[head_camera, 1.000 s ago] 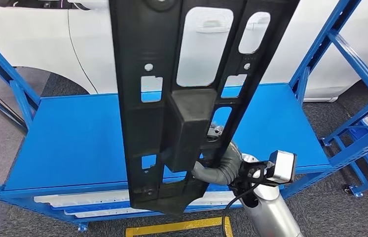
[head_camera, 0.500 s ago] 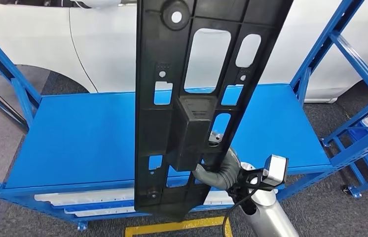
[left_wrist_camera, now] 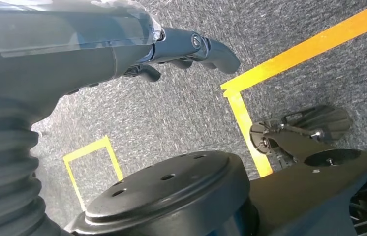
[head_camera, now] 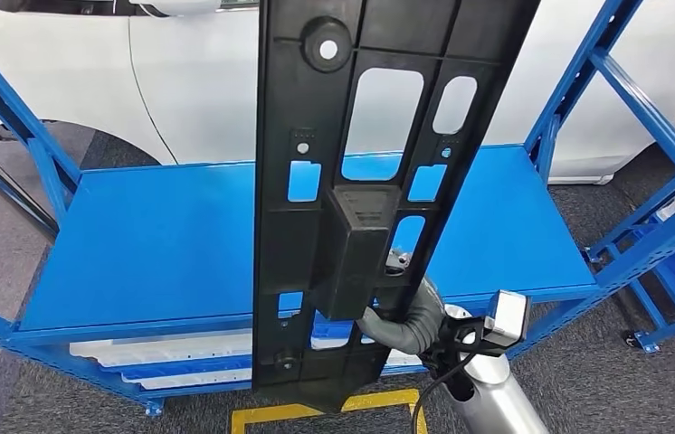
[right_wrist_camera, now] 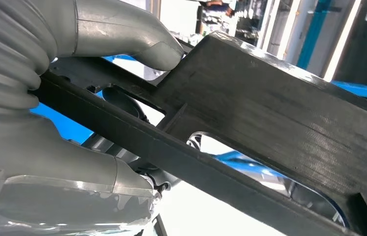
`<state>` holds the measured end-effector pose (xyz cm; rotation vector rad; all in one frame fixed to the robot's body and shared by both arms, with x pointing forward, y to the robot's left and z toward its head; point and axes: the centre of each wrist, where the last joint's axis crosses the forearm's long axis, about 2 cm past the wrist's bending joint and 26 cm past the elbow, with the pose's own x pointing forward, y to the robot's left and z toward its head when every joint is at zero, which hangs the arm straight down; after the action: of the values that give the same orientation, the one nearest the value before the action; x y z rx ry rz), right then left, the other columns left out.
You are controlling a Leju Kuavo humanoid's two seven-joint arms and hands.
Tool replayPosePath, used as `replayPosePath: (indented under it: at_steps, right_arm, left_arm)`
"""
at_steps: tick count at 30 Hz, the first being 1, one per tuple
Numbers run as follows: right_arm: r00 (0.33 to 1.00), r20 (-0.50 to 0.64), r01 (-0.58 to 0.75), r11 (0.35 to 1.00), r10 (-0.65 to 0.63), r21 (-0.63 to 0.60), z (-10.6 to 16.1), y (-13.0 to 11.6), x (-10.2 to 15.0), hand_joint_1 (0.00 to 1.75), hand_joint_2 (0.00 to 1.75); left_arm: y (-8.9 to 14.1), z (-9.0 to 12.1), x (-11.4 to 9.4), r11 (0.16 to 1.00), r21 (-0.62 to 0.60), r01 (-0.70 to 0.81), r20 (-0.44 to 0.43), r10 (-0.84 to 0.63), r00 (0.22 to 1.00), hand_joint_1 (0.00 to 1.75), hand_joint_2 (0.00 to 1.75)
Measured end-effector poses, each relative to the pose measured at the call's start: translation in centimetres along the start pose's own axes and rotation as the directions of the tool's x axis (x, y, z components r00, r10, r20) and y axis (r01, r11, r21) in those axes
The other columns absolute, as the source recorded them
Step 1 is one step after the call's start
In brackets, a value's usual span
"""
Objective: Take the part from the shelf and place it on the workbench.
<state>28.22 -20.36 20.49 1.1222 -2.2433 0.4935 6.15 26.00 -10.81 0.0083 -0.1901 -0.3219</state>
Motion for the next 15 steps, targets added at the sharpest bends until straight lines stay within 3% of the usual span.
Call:
replayPosePath:
  at_steps: [9, 15]
  right_arm:
    - [1.000, 0.005, -0.015, 1.000, 0.014, 0.011, -0.1, -0.2, 0.1, 1.71, 1.75]
    - [0.996, 0.047, -0.078, 0.995, 0.075, 0.056, -2.9, -0.8, 1.9, 1.71, 1.75]
  left_arm:
    - [0.2, 0.0, 0.3, 1.000, 0.011, 0.000, 0.028, 0.000, 1.000, 0.00, 1.75]
    - [0.5, 0.0, 0.6, 0.999, 0.038, -0.002, 0.122, -0.003, 0.993, 0.00, 1.75]
